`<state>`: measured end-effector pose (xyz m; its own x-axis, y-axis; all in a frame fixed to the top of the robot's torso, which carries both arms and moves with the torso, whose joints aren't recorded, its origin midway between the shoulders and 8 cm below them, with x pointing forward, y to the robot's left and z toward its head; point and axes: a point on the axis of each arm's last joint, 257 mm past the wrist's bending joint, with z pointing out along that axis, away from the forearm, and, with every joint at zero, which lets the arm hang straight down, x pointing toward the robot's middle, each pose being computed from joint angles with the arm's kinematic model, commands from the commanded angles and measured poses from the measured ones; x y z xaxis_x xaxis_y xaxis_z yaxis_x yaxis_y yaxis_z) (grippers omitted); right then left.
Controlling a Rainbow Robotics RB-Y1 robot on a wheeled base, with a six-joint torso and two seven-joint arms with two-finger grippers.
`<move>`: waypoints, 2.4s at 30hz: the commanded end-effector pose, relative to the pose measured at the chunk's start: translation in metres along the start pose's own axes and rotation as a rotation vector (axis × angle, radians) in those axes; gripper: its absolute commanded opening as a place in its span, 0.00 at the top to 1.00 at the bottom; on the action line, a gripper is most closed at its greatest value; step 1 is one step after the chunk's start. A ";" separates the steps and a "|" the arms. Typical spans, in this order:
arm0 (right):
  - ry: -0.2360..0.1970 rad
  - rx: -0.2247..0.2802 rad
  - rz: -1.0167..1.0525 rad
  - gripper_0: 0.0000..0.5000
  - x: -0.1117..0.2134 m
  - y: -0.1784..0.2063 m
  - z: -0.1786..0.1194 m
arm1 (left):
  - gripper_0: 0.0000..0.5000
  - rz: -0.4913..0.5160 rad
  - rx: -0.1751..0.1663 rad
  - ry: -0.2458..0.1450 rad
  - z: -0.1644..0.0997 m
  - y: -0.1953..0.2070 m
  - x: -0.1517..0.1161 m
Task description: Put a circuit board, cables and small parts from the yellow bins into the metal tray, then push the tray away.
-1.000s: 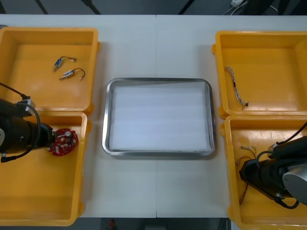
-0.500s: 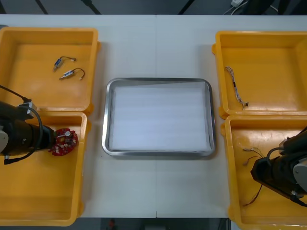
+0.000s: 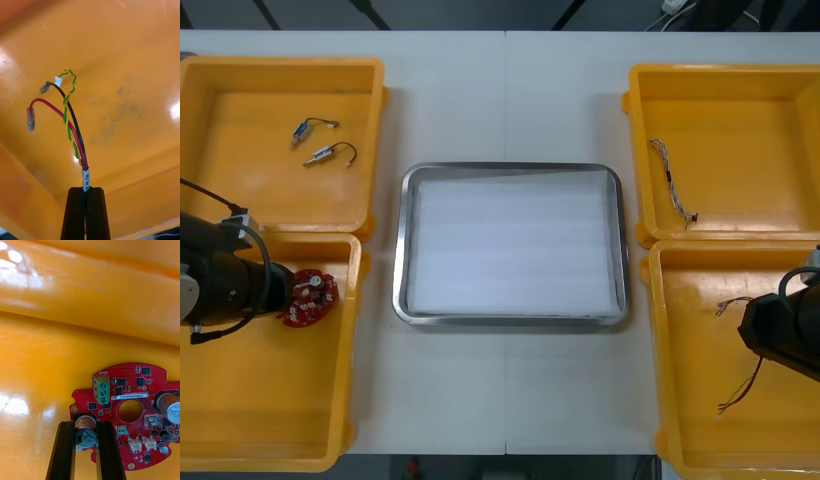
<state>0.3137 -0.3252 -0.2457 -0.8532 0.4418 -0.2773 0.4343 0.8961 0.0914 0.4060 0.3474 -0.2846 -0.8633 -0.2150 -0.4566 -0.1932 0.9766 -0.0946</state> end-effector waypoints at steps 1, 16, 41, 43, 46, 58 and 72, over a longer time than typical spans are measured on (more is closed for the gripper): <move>-0.099 -0.060 -0.128 1.00 -0.030 0.021 -0.031 | 1.00 -0.066 -0.007 -0.025 -0.002 -0.003 -0.010; -0.170 -0.136 -0.500 1.00 -0.055 0.048 -0.074 | 1.00 -0.042 -0.001 -0.018 -0.032 0.005 -0.023; -0.137 -0.135 -0.714 1.00 -0.066 0.047 -0.104 | 1.00 0.075 -0.009 -0.104 -0.140 0.012 -0.083; -0.139 -0.135 -0.716 1.00 -0.066 0.048 -0.105 | 1.00 0.088 -0.018 -0.127 -0.152 0.011 -0.089; -0.140 -0.133 -0.716 1.00 -0.067 0.047 -0.106 | 1.00 0.109 -0.031 -0.142 -0.162 0.012 -0.093; -0.145 -0.127 -0.700 1.00 -0.069 0.046 -0.106 | 1.00 0.173 0.016 -0.203 -0.195 -0.023 -0.111; -0.145 -0.127 -0.700 1.00 -0.069 0.046 -0.106 | 1.00 0.071 0.018 -0.208 -0.182 -0.092 -0.098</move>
<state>0.3544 -0.2978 -0.1406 -0.8908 -0.2076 -0.4042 -0.2319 0.9727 0.0117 0.4123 0.3079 -0.0848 -0.7991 0.0032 -0.6011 -0.0269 0.9988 0.0410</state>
